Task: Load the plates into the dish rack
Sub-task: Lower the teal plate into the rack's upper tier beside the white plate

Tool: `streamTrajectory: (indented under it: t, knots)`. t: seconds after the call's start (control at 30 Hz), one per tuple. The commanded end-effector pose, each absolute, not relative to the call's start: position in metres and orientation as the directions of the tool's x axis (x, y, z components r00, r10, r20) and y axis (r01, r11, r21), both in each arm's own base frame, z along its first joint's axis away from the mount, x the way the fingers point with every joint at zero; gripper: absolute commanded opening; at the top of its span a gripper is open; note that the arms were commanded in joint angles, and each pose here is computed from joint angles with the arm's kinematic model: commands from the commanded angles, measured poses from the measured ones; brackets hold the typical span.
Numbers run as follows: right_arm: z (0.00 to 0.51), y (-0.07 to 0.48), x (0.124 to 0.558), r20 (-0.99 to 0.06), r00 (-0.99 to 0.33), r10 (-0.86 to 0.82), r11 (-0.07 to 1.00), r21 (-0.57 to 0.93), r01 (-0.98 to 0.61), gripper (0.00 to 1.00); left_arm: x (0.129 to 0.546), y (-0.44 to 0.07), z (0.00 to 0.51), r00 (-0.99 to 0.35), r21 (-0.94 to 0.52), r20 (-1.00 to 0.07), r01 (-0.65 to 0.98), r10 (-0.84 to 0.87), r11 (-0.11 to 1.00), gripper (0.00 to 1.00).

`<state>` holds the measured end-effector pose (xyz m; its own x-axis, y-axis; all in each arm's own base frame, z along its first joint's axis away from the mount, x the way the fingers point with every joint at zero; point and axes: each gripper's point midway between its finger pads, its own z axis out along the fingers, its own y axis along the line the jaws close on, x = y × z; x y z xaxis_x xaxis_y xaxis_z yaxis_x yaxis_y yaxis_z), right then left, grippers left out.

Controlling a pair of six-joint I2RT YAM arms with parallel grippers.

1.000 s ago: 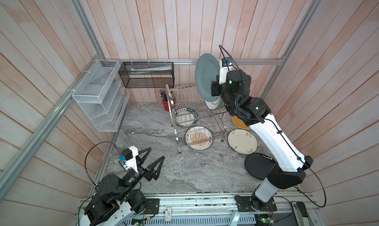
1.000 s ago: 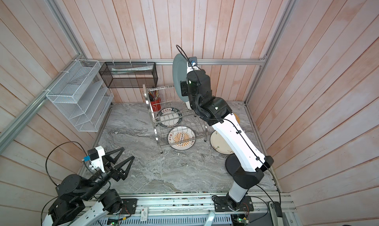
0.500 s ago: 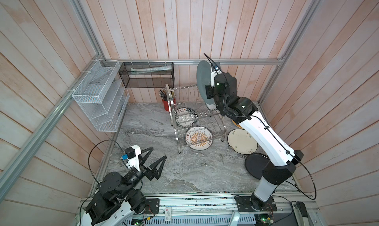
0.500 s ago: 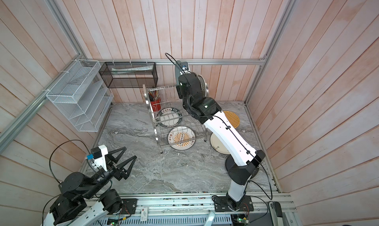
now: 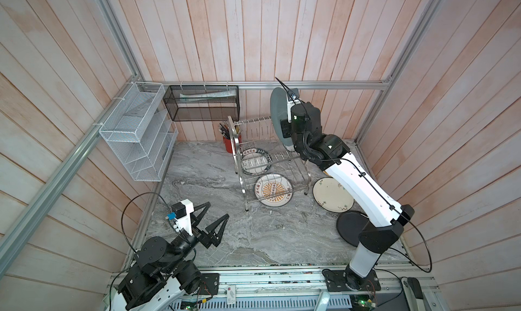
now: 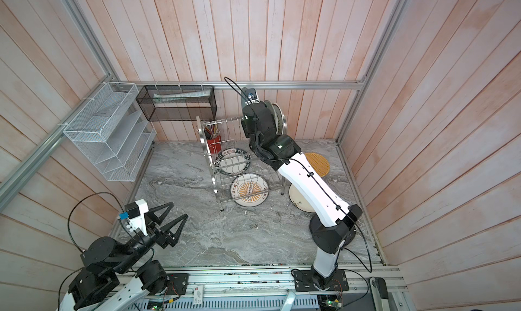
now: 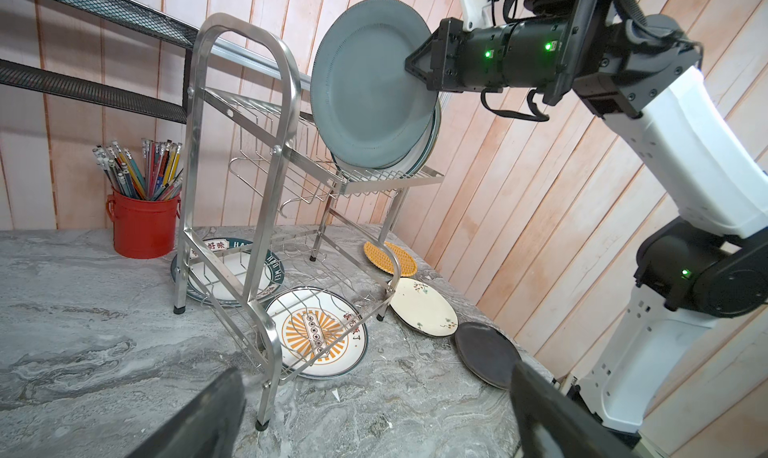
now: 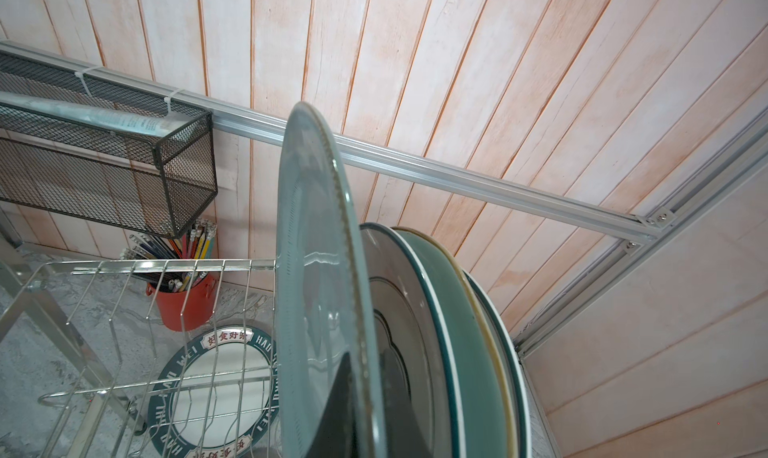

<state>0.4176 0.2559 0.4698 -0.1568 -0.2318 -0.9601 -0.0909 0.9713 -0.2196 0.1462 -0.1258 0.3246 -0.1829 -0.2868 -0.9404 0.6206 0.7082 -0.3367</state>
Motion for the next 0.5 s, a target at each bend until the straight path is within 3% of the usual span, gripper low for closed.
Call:
streamTrajectory:
  t: [0.0, 0.47]
  knots:
    - [0.499, 0.250, 0.418, -0.989, -0.075, -0.127, 0.991, -0.122, -0.057, 0.00, 0.147, -0.130, 0.323, -0.182, -0.325, -0.945, 0.632, -0.273, 0.704, 1.00]
    - [0.481, 0.254, 0.417, -0.979, -0.126, -0.158, 0.985, -0.148, -0.089, 0.00, 0.148, -0.131, 0.321, -0.188, -0.327, -0.944, 0.630, -0.270, 0.705, 1.00]
